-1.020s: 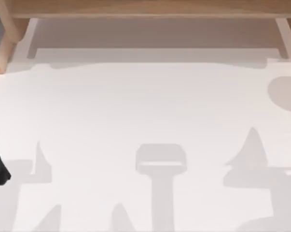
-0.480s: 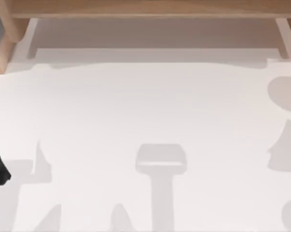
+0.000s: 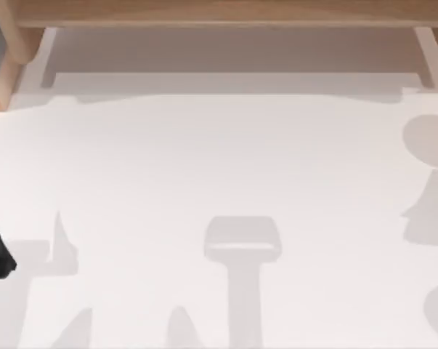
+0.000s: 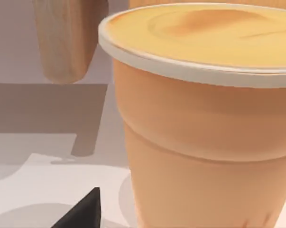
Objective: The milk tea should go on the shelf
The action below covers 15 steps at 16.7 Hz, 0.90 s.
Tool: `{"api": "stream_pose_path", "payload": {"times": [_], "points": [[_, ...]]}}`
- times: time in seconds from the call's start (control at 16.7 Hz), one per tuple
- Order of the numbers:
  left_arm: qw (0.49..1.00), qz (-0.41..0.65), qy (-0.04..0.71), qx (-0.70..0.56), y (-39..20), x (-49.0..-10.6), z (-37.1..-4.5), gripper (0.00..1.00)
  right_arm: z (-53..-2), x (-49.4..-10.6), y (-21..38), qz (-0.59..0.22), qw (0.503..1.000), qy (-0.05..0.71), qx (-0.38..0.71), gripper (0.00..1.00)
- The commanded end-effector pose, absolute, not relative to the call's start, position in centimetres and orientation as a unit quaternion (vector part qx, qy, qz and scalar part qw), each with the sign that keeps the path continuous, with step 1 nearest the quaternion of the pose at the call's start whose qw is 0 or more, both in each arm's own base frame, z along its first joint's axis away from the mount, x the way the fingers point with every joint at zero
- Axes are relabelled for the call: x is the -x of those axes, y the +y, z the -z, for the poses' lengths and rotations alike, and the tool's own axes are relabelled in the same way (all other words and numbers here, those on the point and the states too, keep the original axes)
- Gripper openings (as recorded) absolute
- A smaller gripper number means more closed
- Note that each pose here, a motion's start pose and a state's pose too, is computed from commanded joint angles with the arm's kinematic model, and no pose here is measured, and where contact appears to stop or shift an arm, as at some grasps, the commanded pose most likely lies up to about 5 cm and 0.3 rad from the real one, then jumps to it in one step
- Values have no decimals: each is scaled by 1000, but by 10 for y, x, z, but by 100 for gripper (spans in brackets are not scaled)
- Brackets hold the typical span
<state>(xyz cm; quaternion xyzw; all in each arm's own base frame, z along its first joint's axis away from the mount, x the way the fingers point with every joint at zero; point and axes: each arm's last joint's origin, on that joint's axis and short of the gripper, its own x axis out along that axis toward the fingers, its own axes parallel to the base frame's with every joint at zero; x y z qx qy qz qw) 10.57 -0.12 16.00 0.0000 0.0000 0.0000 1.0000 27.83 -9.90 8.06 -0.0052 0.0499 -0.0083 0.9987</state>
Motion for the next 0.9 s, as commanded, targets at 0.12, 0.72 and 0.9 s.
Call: {"api": "stream_pose_path", "payload": {"times": [0.12, 0.72, 0.9], "points": [[1000, 0, 0, 0, -1, -106, -160, 100, -78, -297, -100, 9, 999, 49, 5, 100], [1000, 0, 0, 0, -1, -106, -160, 100, -75, -341, -99, 8, 999, 50, 5, 92], [1000, 0, 0, 0, -1, -106, -160, 100, -75, -341, -99, 8, 999, 50, 5, 70]]}}
